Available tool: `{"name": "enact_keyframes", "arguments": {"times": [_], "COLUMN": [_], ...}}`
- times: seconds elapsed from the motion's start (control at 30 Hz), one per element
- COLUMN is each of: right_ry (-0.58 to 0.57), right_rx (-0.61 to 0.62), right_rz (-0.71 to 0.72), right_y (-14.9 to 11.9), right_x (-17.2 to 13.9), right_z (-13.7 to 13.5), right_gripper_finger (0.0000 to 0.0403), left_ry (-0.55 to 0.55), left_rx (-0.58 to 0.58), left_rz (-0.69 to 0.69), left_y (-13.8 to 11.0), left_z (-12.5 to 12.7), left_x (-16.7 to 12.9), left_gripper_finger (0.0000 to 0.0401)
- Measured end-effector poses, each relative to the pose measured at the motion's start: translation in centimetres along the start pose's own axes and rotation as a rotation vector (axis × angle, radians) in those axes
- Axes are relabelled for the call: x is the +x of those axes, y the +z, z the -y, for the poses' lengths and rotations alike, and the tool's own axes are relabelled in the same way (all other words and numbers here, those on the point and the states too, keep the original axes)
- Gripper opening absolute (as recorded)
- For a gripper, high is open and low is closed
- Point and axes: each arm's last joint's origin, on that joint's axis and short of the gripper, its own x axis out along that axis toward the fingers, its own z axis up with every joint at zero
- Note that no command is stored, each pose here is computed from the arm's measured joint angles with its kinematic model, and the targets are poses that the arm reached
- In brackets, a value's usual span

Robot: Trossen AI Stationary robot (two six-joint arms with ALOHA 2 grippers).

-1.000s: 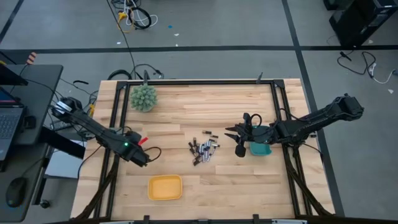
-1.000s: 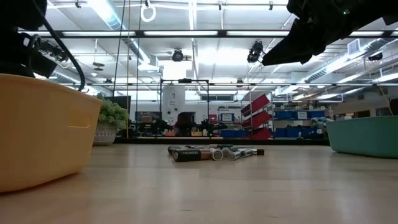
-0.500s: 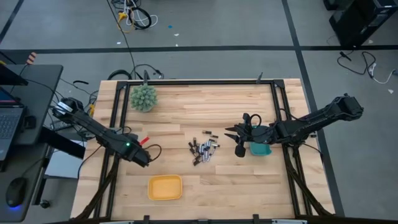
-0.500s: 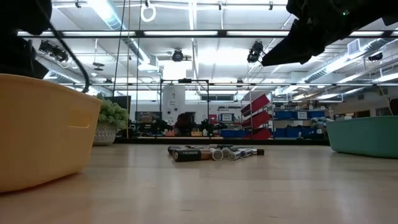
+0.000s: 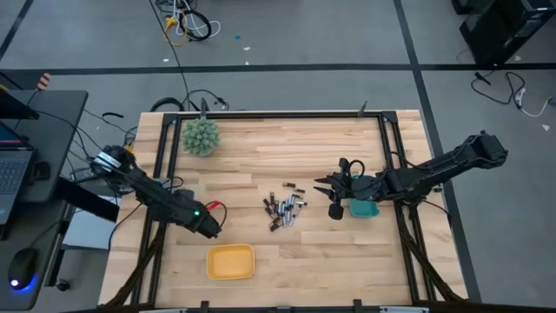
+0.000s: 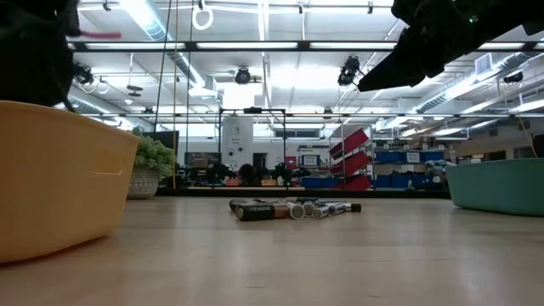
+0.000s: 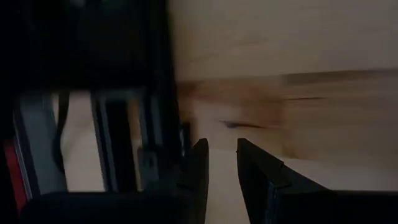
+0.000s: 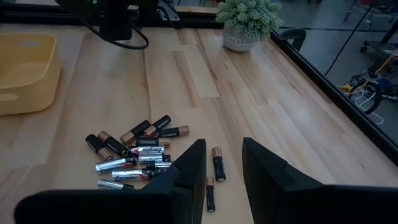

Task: Sort batteries
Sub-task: Put the black battery into the yellow bin

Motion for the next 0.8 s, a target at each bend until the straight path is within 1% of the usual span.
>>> {"name": "enact_keyframes", "arguments": {"times": [0.1, 0.2, 0.3, 0.43, 0.6, 0.67, 0.8], "right_ry": [0.000, 0.000, -0.002, -0.002, -0.002, -0.002, -0.001], "right_rx": [-0.021, -0.025, -0.037, -0.042, -0.044, -0.044, -0.036], "right_rz": [-0.001, -0.002, -0.015, -0.018, -0.017, -0.018, -0.017], "right_y": [0.0, 0.0, -0.2, -0.2, -0.2, -0.2, -0.2], "right_x": [0.0, 0.0, 0.0, 0.0, 0.0, 0.0, 0.0], "right_z": [0.0, 0.0, 0.0, 0.0, 0.0, 0.0, 0.0], "right_gripper_finger": [0.0090, 0.0090, 0.0090, 0.0090, 0.0090, 0.0090, 0.0090], "left_ry": [0.091, 0.191, 0.215, 0.270, 0.344, 0.348, 0.318], "left_rx": [-0.131, -0.180, -0.154, -0.150, -0.087, -0.082, -0.082], "left_rz": [-0.033, -0.017, 0.016, 0.076, 0.120, 0.120, 0.131], "left_y": [-0.4, -0.4, -0.5, -0.5, -0.6, -0.7, -1.2], "left_z": [0.3, 0.3, 0.7, 1.0, 1.6, 1.8, 2.6], "left_x": [0.7, 1.3, 1.7, 2.5, 3.4, 3.3, 2.1], "left_gripper_finger": [0.0081, 0.0081, 0.0081, 0.0081, 0.0081, 0.0081, 0.0081]}}
